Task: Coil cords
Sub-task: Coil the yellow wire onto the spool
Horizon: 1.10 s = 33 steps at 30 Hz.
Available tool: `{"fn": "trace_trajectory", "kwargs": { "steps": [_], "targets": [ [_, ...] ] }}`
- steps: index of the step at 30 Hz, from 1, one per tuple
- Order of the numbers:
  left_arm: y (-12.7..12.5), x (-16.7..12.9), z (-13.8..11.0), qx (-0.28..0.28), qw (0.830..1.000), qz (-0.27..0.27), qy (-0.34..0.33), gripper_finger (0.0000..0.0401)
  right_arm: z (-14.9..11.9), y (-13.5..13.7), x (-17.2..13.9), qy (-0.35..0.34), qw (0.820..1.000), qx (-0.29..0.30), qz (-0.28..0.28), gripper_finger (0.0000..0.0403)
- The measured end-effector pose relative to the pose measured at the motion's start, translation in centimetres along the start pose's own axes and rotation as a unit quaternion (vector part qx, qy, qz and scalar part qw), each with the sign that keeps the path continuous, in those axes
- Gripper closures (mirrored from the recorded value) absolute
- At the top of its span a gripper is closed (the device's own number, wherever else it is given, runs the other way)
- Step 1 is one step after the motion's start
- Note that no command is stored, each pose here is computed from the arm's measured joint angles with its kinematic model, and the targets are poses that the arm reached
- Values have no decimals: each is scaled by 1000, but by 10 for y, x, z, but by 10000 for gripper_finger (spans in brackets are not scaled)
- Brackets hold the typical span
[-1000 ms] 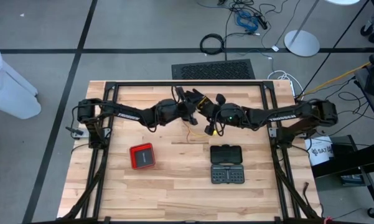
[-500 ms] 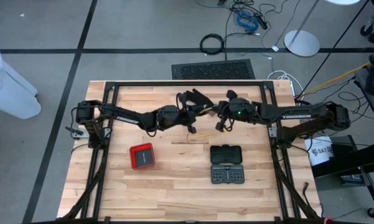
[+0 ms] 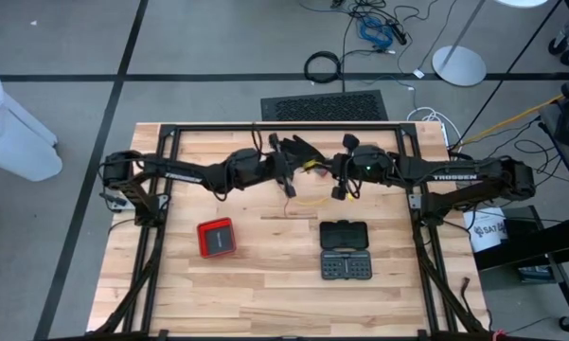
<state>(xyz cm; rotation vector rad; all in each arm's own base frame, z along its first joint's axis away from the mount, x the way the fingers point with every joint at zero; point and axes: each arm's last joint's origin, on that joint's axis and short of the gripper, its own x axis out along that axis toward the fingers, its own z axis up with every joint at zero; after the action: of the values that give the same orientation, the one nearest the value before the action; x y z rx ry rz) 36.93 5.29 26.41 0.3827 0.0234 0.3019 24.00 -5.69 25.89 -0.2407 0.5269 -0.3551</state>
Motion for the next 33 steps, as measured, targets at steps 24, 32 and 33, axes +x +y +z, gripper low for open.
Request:
{"fn": "trace_trajectory", "kwargs": {
  "steps": [24,32,33],
  "targets": [
    [36,1,-4,-46,998,-27,-19,401,-13,7,-34,70,997,16,39,362],
    [35,1,-4,-47,998,-40,-21,401,-12,10,-46,66,996,14,55,360],
    [35,1,-4,-47,998,-40,-21,401,-12,11,-47,66,996,13,57,357]
  ]
}}
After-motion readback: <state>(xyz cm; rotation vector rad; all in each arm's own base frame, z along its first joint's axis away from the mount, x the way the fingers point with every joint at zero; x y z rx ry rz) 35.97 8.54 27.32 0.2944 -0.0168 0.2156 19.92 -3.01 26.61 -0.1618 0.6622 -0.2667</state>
